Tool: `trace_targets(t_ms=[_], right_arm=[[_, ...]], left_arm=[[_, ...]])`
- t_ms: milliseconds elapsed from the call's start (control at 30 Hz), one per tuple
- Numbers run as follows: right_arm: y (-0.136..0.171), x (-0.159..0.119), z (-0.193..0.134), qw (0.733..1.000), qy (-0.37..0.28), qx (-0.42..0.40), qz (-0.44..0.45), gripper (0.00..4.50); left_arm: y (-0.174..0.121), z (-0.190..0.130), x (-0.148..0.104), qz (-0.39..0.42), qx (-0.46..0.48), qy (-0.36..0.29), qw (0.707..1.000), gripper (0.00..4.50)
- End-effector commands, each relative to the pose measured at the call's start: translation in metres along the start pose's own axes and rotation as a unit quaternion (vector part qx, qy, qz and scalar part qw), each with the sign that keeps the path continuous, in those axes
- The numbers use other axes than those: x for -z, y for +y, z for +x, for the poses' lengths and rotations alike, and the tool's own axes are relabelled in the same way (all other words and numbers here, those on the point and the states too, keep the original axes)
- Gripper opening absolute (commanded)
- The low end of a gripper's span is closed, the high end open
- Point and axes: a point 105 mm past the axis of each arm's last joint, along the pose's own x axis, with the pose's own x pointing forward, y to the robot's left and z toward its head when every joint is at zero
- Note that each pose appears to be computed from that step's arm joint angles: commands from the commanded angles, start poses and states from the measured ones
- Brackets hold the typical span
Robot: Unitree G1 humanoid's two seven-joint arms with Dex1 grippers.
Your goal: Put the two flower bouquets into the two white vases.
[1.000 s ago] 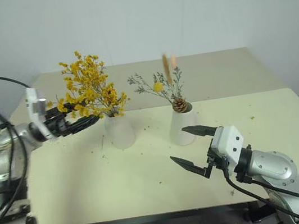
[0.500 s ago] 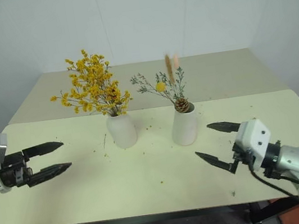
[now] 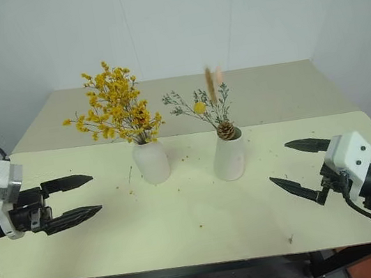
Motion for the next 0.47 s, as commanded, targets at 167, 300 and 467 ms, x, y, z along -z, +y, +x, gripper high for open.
trace_targets(t_ms=[167, 300, 467], right_arm=[[-0.003, -0.009, -0.003, 1.000, -0.011, 0.016, -0.012, 4.50], [-0.010, -0.010, -0.002, 1.000, -0.013, 0.021, -0.017, 4.50], [-0.015, -0.009, 0.002, 0.999, -0.014, 0.019, -0.022, 4.50]], left_arm=[[-0.002, 0.005, -0.014, 0.026, 0.004, -0.023, 0.999, 4.46], [-0.003, 0.005, -0.016, 0.032, -0.002, -0.024, 0.999, 4.46], [-0.002, 0.002, -0.017, 0.034, -0.014, -0.027, 0.999, 4.46]])
